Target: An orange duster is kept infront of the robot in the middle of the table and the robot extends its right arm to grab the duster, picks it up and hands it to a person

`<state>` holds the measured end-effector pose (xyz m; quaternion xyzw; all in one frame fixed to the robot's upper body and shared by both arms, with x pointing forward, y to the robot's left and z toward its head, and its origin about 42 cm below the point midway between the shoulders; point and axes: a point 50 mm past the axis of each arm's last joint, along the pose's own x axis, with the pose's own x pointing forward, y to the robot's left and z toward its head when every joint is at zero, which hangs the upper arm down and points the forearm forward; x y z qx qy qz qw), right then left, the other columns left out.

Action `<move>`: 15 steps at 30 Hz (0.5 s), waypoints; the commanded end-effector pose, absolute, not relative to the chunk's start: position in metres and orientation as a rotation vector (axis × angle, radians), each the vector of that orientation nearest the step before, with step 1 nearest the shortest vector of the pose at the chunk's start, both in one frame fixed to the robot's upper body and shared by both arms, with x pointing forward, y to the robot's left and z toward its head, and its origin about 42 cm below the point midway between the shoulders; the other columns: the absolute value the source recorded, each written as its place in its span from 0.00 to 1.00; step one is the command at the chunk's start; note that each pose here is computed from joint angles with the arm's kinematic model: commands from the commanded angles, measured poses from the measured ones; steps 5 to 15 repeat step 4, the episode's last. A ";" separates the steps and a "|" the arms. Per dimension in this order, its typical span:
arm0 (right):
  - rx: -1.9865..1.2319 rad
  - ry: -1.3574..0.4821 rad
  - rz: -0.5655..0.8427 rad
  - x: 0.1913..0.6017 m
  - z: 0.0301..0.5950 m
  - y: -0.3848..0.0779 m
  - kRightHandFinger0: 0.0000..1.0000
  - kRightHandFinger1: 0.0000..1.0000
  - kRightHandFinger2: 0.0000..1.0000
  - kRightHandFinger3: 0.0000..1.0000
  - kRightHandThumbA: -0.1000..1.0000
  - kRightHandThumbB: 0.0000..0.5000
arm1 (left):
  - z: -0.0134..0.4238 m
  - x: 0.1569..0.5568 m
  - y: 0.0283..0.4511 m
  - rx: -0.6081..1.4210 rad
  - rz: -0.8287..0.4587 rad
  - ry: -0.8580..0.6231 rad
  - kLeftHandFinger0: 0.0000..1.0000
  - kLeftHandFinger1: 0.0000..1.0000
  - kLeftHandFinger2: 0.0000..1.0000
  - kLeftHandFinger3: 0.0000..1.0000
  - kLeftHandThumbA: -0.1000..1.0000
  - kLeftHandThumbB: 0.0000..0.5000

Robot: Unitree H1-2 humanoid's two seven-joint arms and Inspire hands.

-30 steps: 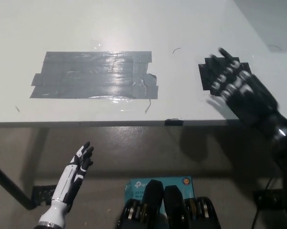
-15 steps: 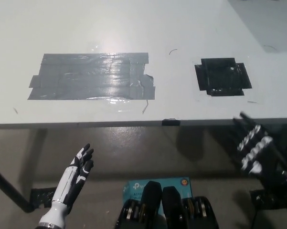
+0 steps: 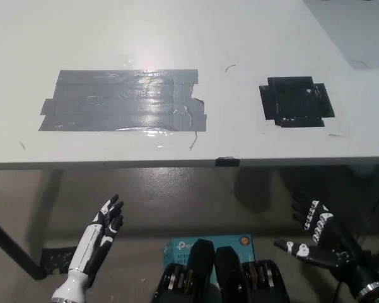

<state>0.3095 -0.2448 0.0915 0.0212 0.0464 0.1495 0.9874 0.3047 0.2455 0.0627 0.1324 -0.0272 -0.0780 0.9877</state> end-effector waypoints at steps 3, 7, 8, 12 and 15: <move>-0.272 -0.138 0.255 0.311 0.105 -0.244 1.00 1.00 1.00 1.00 1.00 0.72 | 0.069 0.302 0.247 0.263 -0.169 -0.094 0.93 1.00 1.00 1.00 0.92 0.46; -0.272 -0.138 0.255 0.311 0.105 -0.244 1.00 1.00 1.00 1.00 1.00 0.72 | 0.069 0.302 0.247 0.263 -0.169 -0.094 0.93 1.00 1.00 1.00 0.92 0.46; -0.272 -0.138 0.255 0.311 0.105 -0.244 1.00 1.00 1.00 1.00 1.00 0.72 | 0.069 0.302 0.247 0.263 -0.169 -0.094 0.93 1.00 1.00 1.00 0.92 0.46; -0.272 -0.138 0.255 0.311 0.105 -0.244 1.00 1.00 1.00 1.00 1.00 0.72 | 0.069 0.302 0.247 0.263 -0.169 -0.094 0.93 1.00 1.00 1.00 0.92 0.46; -0.272 -0.138 0.255 0.311 0.105 -0.244 1.00 1.00 1.00 1.00 1.00 0.72 | 0.069 0.302 0.247 0.263 -0.169 -0.094 0.93 1.00 1.00 1.00 0.92 0.46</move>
